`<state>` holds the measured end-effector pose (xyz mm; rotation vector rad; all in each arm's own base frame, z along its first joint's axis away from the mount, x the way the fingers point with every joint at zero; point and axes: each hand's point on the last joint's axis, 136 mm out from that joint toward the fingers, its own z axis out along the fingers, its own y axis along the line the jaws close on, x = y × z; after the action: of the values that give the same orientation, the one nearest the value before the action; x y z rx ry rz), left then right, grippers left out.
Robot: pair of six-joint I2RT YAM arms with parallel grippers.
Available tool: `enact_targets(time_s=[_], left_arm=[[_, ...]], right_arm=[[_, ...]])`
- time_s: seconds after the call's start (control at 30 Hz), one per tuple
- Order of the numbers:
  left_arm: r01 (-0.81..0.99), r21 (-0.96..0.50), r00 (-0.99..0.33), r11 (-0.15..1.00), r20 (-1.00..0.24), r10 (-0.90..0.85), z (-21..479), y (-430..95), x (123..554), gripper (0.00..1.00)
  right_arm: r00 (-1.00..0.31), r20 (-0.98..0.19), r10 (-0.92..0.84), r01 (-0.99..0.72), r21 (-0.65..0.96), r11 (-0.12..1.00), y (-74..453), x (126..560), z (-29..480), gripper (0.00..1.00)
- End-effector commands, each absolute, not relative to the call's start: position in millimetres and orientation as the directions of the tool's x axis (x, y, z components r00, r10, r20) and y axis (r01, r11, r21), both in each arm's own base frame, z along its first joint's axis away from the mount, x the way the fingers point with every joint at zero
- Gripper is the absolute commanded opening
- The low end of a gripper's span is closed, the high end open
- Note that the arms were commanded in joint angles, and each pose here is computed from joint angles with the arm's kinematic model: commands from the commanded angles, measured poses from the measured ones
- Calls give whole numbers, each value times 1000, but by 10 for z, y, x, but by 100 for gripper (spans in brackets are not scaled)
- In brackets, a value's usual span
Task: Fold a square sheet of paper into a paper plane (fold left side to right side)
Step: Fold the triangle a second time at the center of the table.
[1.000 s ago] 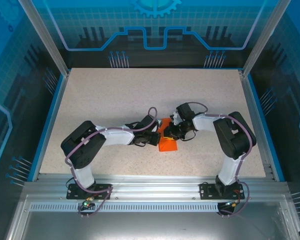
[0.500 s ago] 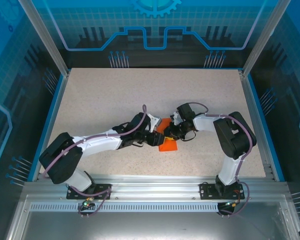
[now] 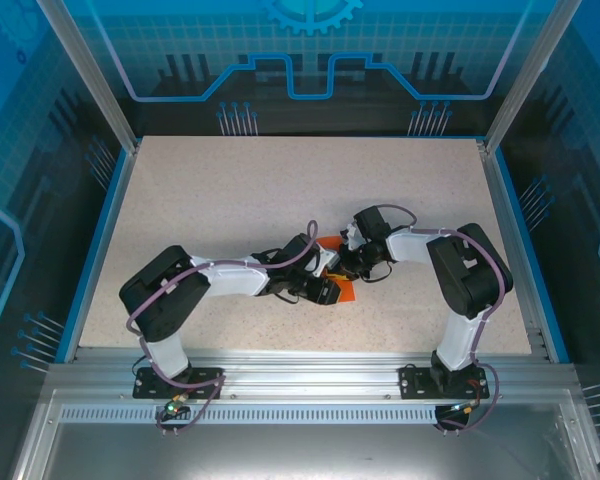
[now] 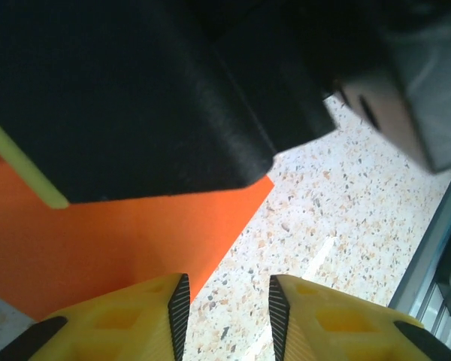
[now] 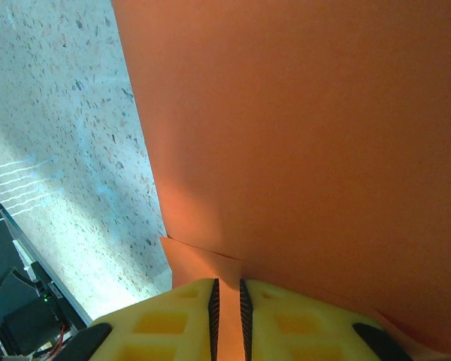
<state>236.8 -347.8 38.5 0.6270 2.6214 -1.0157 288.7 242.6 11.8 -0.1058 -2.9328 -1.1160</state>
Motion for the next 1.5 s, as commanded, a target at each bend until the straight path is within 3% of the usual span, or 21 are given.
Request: enact_targets(time_s=[0.0, 0.8, 1.23, 1.47], left_arm=[[484, -570, -873, 664, -361, 328, 309, -3467, 2313, 37], [387, -536, -922, 751, -253, 294, -69, -3042, 2013, 27], [370, -541, -929, 756, -245, 279, -138, -3013, 1988, 16], [383, -550, -923, 742, -259, 284, -114, -3053, 2005, 11]], right_arm=[[-991, 98, 91, 132, 586, 800, 2244, 2742, -172, 18], [-991, 102, 83, 127, 582, 804, 2224, 2755, -141, 18], [-996, -46, 71, 26, 634, 773, 2024, 3060, 196, 14], [-994, -108, -32, -96, 672, 734, 2103, 2822, 569, 11]])
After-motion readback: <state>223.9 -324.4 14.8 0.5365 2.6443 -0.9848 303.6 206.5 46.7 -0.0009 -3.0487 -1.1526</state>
